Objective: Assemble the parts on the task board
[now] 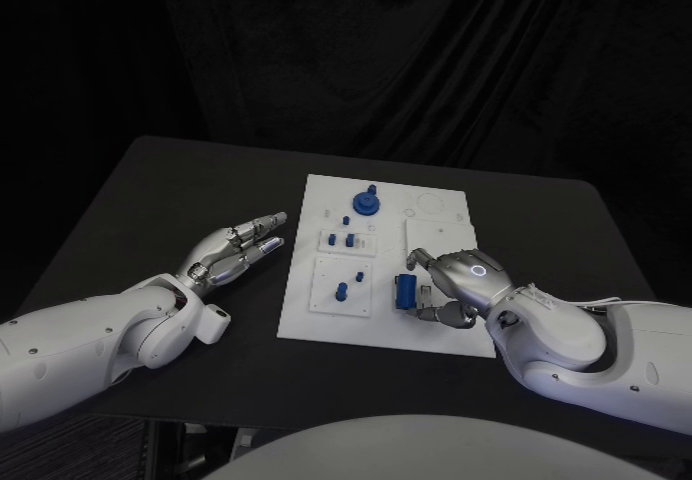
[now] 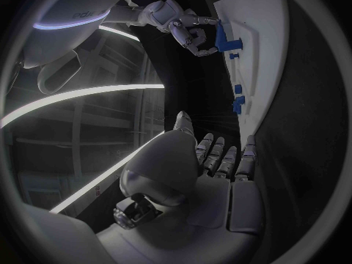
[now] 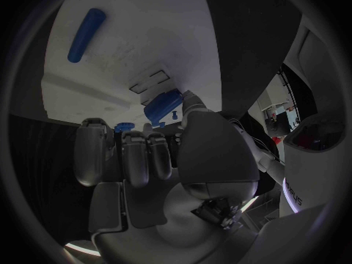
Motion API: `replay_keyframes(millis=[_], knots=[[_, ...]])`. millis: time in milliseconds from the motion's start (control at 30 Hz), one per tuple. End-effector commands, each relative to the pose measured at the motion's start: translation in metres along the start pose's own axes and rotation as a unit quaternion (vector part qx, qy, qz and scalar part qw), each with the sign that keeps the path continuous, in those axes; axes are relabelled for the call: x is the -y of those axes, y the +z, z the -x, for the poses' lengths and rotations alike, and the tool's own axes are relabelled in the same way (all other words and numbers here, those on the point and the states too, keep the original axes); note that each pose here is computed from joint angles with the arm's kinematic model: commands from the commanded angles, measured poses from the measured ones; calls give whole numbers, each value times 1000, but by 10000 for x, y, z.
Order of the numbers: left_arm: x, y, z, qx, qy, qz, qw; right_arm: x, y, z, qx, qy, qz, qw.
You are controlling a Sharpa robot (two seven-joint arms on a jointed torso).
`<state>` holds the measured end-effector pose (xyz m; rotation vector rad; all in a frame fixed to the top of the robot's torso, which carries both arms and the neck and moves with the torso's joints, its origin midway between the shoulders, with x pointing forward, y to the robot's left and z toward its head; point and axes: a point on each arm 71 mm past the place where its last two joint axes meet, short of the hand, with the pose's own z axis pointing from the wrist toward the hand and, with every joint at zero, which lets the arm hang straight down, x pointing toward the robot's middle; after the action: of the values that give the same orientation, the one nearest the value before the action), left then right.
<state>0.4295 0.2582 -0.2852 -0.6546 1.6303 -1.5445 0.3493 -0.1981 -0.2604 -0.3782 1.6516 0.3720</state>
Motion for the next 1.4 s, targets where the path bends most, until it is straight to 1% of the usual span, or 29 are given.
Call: replay_keyframes(millis=[33, 733, 1133, 1400], knots=[[41, 1, -18, -5, -7, -30, 1000, 11, 1, -19, -7, -6, -9, 1000], [38, 3, -23, -7, -8, -29, 1000, 31, 53, -62, -19, -5, -15, 1000], [35, -1, -21, -7, -9, -28, 1000, 25, 45, -49, -11, 0, -9, 1000], [34, 1, -23, -8, -9, -28, 1000, 14, 31, -26, 0, 8, -3, 1000]])
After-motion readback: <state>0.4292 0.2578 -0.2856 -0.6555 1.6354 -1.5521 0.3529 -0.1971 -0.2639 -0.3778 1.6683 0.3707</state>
